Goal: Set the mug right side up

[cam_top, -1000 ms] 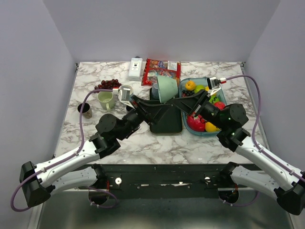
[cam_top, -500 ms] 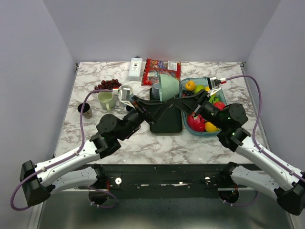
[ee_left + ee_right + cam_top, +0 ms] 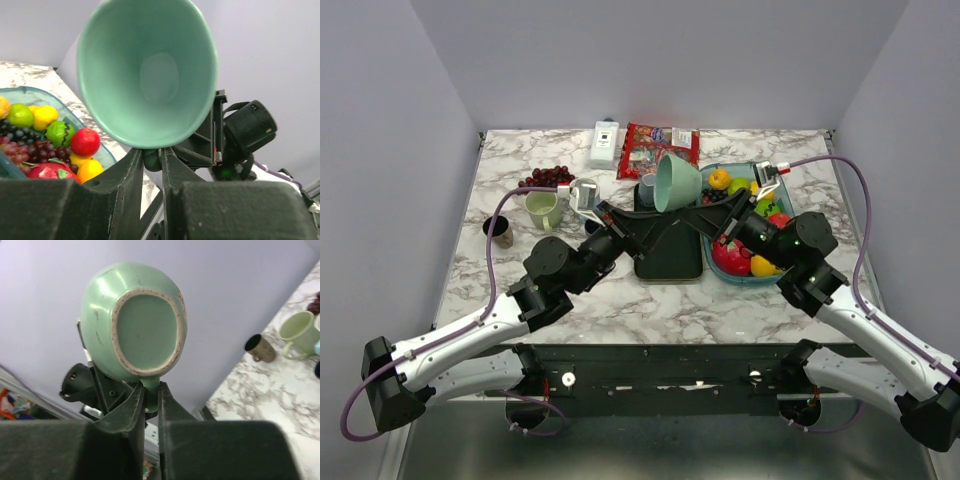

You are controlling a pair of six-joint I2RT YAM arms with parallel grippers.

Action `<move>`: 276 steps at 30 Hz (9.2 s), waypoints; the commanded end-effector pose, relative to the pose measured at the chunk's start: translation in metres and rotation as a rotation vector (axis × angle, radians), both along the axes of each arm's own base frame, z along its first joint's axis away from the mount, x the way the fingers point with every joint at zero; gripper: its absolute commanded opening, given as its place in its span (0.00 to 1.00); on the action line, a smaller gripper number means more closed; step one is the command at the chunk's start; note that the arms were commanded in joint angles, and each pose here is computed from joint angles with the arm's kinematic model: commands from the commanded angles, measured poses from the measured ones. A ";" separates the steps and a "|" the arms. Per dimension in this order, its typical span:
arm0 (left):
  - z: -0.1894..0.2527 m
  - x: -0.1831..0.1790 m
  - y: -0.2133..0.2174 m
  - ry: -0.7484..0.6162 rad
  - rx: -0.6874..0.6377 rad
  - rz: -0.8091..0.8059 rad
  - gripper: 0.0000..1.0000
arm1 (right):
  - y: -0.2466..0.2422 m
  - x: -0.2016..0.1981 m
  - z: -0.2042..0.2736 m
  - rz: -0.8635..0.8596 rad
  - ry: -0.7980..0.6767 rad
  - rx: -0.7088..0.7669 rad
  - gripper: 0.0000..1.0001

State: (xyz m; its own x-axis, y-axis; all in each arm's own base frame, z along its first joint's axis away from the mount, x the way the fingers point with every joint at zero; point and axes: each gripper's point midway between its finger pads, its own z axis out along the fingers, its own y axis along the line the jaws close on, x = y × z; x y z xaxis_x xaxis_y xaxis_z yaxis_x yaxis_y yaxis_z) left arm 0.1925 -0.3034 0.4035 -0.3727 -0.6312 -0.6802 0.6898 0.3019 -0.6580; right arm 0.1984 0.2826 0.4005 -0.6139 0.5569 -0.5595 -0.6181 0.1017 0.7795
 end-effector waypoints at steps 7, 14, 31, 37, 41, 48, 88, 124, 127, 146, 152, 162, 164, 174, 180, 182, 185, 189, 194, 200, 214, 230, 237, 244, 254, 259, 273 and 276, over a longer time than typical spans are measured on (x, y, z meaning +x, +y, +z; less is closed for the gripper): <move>0.009 0.030 0.051 -0.008 0.123 0.301 0.00 | -0.003 0.005 -0.039 -0.054 0.092 -0.183 0.74; -0.031 0.056 0.108 0.088 0.394 0.598 0.00 | -0.011 0.014 -0.067 -0.122 0.177 -0.247 0.82; -0.189 0.099 0.239 0.503 0.600 1.039 0.00 | -0.012 0.017 -0.113 -0.136 0.298 -0.306 0.83; -0.252 0.109 0.244 0.617 0.624 1.026 0.00 | -0.013 0.015 -0.126 -0.133 0.327 -0.343 0.83; -0.276 0.110 0.237 0.627 0.594 0.990 0.00 | -0.012 0.017 -0.128 -0.135 0.326 -0.355 0.83; -0.310 0.114 0.231 0.665 0.647 0.960 0.00 | -0.006 0.023 -0.134 -0.128 0.342 -0.379 0.83; -0.161 0.065 0.213 0.406 0.598 0.704 0.90 | 0.007 0.308 -0.251 -0.570 0.225 -1.247 0.77; -0.188 0.073 0.197 0.443 0.662 0.624 0.92 | 0.024 0.302 -0.304 -0.287 0.114 -1.345 0.49; -0.190 0.073 0.197 0.443 0.666 0.623 0.92 | 0.019 0.296 -0.299 -0.293 0.092 -1.348 0.44; -0.195 0.074 0.191 0.446 0.669 0.595 0.92 | -0.028 0.165 -0.319 0.171 -0.144 -1.473 0.86; -0.197 0.073 0.192 0.450 0.669 0.593 0.92 | -0.019 0.178 -0.289 0.036 -0.152 -1.377 0.91; -0.194 0.071 0.194 0.443 0.663 0.603 0.92 | -0.002 0.201 -0.214 -0.221 -0.123 -1.124 0.95; -0.195 0.071 0.194 0.443 0.663 0.603 0.92 | 0.001 0.210 -0.209 -0.250 -0.044 -1.102 0.85; -0.194 0.070 0.195 0.443 0.655 0.605 0.92 | -0.009 0.234 -0.268 -0.379 0.278 -1.339 0.17; -0.196 0.071 0.194 0.444 0.655 0.605 0.92 | -0.014 0.231 -0.302 -0.344 0.317 -1.505 0.11; -0.196 0.071 0.194 0.446 0.655 0.603 0.92 | -0.008 0.229 -0.305 -0.316 0.283 -1.531 0.11; -0.197 0.071 0.194 0.448 0.655 0.603 0.92 | 0.001 0.227 -0.308 -0.262 0.226 -1.567 0.11; -0.198 0.071 0.194 0.450 0.659 0.604 0.92 | 0.012 0.218 -0.315 -0.136 0.169 -1.623 0.16; -0.198 0.071 0.194 0.449 0.658 0.606 0.92 | 0.017 0.203 -0.329 -0.008 0.140 -1.690 0.19; -0.199 0.071 0.194 0.452 0.659 0.604 0.92 | 0.014 0.192 -0.335 0.030 0.155 -1.714 0.19; -0.198 0.071 0.193 0.449 0.656 0.601 0.92 | 0.008 0.147 -0.343 0.092 0.240 -1.667 0.20; -0.200 0.070 0.193 0.451 0.649 0.597 0.92 | -0.008 0.094 -0.333 0.016 0.272 -1.599 0.21; -0.200 0.071 0.189 0.448 0.640 0.583 0.92 | -0.026 0.073 -0.335 -0.087 0.333 -1.555 0.24; -0.201 0.071 0.188 0.449 0.637 0.577 0.92 | -0.039 0.066 -0.309 -0.223 0.345 -1.437 0.46; -0.200 0.070 0.188 0.446 0.632 0.578 0.92 | -0.059 0.067 -0.310 -0.321 0.392 -1.484 0.55; -0.201 0.069 0.189 0.449 0.635 0.580 0.92 | -0.069 0.070 -0.313 -0.370 0.402 -1.529 0.55; -0.202 0.070 0.191 0.453 0.641 0.587 0.92 | -0.067 0.086 -0.334 -0.421 0.436 -1.605 0.39; -0.200 0.070 0.191 0.451 0.639 0.591 0.92 | -0.067 0.089 -0.332 -0.445 0.434 -1.602 0.28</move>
